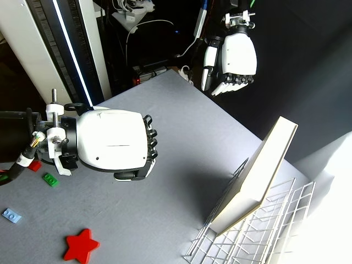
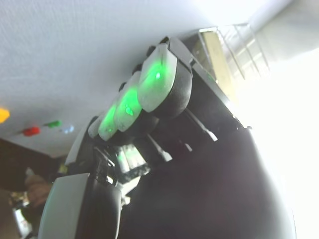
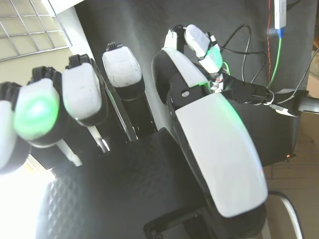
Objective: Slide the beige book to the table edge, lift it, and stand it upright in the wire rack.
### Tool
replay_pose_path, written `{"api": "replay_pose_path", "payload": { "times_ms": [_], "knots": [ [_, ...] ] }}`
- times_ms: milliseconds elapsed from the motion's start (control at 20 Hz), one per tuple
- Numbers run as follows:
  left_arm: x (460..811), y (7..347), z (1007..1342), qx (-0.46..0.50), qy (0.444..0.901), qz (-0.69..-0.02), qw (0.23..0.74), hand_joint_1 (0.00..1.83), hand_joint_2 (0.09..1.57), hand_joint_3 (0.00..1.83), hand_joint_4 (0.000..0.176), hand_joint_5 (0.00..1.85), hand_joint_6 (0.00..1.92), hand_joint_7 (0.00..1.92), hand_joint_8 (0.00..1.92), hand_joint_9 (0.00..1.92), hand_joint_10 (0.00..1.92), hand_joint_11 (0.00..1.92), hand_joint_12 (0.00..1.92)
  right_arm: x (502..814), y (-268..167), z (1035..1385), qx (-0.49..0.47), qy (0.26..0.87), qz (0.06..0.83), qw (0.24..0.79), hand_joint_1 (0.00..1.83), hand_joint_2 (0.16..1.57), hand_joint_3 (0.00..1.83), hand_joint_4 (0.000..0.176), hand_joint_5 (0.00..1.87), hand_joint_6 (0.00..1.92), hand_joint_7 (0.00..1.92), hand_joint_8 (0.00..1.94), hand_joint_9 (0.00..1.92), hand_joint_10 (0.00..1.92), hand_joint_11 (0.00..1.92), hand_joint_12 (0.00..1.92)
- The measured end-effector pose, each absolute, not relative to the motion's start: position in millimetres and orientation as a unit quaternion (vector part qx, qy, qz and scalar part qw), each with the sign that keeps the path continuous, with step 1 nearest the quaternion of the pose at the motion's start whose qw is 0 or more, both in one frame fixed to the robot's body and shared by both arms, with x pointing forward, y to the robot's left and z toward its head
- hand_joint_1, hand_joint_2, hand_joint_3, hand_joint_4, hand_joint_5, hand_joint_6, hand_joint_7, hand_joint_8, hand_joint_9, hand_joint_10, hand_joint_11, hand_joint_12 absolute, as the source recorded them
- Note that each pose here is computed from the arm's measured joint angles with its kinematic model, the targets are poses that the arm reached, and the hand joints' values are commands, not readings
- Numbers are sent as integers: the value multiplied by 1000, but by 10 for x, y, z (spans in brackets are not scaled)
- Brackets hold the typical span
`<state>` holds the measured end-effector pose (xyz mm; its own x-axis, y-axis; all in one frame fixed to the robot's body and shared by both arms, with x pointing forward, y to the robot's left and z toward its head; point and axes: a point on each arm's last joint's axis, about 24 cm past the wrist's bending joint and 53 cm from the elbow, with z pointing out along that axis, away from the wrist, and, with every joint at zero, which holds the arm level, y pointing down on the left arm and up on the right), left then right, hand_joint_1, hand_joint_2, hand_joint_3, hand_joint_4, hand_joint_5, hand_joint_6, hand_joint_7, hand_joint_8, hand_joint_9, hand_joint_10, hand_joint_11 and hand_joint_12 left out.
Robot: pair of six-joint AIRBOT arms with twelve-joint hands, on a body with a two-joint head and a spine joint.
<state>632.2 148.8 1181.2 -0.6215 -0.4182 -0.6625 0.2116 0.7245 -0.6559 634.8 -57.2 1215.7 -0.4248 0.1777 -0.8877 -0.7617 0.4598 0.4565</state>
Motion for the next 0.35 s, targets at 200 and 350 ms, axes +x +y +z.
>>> {"api": "replay_pose_path", "payload": {
  "times_ms": [200, 350],
  "knots": [
    [6331, 1468, 11876, -62, 820, -370, 433, 590, 1472, 0, 176, 1236, 1921, 1436, 1921, 1509, 1921, 1537, 1921, 6349, -572, 12156, -209, 697, 475, 494, 419, 1499, 0, 45, 1210, 1921, 1333, 1941, 1367, 1921, 1404, 1921],
    [6310, 1445, 11867, -61, 821, -371, 429, 689, 1437, 0, 176, 1228, 1921, 1424, 1921, 1491, 1921, 1499, 1921, 6351, -574, 12155, -209, 698, 475, 494, 464, 1492, 0, 78, 1180, 1921, 1323, 1941, 1359, 1921, 1405, 1921]
  ]
}}
